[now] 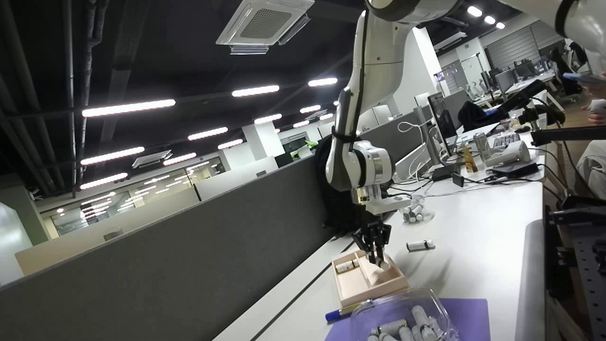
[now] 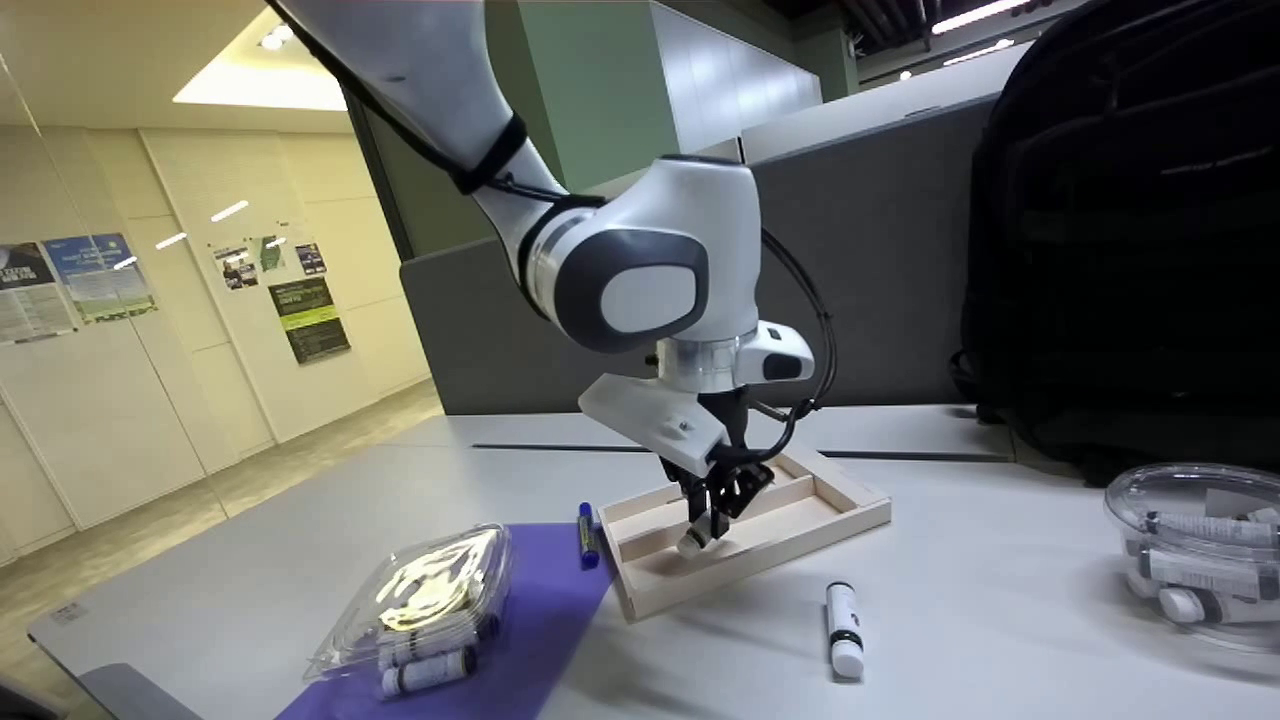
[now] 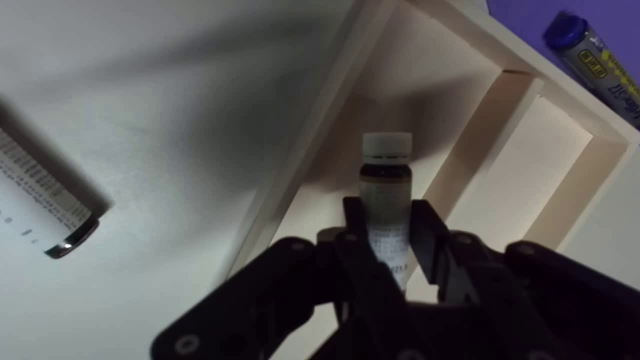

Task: Pick up one bottle from the table and put it on the tray

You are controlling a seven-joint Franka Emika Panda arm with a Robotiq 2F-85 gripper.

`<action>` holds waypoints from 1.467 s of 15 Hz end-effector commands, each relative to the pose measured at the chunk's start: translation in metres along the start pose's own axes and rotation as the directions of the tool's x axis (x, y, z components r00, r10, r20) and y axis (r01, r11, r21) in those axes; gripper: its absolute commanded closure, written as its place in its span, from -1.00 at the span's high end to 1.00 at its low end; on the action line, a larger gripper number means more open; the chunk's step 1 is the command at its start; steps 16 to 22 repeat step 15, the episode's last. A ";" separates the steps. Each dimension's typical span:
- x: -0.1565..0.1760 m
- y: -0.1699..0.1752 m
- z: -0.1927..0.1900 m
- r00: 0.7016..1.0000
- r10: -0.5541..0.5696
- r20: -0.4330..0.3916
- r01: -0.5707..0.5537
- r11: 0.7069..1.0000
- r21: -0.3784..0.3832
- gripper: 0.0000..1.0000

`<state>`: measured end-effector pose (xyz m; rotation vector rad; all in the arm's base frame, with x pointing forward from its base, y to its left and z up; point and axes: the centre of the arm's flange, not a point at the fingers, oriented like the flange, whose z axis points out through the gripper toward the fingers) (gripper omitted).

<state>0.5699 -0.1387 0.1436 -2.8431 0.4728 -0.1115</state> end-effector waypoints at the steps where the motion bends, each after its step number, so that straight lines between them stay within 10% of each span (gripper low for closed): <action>1: 0.011 -0.001 0.002 0.998 0.066 0.002 -0.066 0.998 0.022 0.20; 7: -0.001 -0.014 -0.026 0.995 0.093 -0.019 -0.091 0.994 0.066 0.97; 22: -0.028 -0.029 -0.094 0.992 0.112 -0.064 -0.112 0.994 0.007 1.00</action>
